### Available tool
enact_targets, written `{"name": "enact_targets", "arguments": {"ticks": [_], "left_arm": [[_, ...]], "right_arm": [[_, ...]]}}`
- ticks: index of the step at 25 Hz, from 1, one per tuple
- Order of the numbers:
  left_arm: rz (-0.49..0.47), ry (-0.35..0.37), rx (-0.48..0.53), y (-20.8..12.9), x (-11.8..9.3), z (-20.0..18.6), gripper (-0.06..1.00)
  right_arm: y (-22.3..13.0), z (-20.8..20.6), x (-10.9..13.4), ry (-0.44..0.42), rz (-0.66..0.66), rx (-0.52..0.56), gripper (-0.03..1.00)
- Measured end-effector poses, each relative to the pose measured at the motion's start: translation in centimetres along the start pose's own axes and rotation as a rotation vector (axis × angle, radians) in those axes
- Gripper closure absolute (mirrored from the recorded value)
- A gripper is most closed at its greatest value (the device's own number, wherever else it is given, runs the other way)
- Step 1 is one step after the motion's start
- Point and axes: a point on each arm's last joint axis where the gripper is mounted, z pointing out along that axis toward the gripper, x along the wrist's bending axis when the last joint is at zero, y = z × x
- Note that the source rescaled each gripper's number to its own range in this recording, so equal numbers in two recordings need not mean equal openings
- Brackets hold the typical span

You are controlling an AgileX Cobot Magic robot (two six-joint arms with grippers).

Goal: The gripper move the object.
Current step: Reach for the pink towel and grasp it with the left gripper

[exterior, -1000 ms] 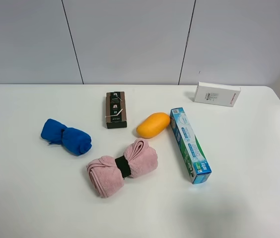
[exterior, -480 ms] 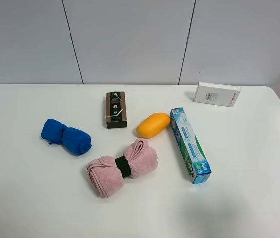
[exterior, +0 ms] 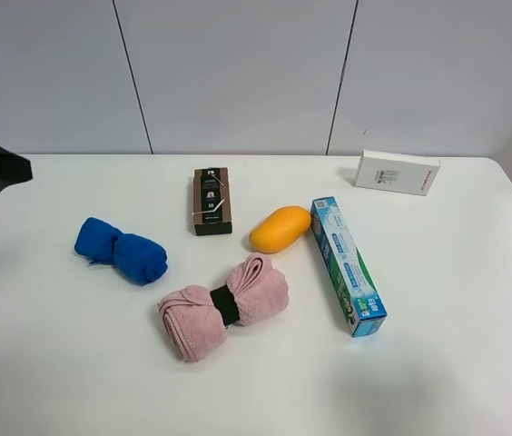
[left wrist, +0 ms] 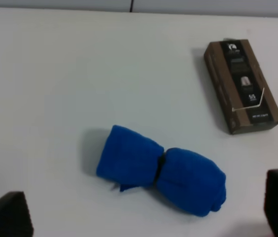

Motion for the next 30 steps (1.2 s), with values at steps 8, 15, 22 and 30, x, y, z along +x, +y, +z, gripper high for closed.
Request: {"name": "enact_targets", "arguments": {"ticks": [8, 15, 22, 30], "left_arm": [[0.140, -0.125, 0.007, 4.4, -4.5, 4.5, -0.06], [0.294, -0.291, 0.069, 4.9, -11.1, 6.4, -0.06], [0.481, -0.413, 0.231, 1.1, -16.0, 6.1, -0.06], [0.587, -0.493, 0.322, -2.2, -19.8, 6.3, -0.06]], "right_arm": [[0.0, 0.0, 0.0, 0.000, 0.000, 0.000, -0.03], [0.0, 0.0, 0.0, 0.000, 0.000, 0.000, -0.03], [0.0, 0.0, 0.0, 0.000, 0.000, 0.000, -0.03], [0.0, 0.0, 0.0, 0.000, 0.000, 0.000, -0.03]]}}
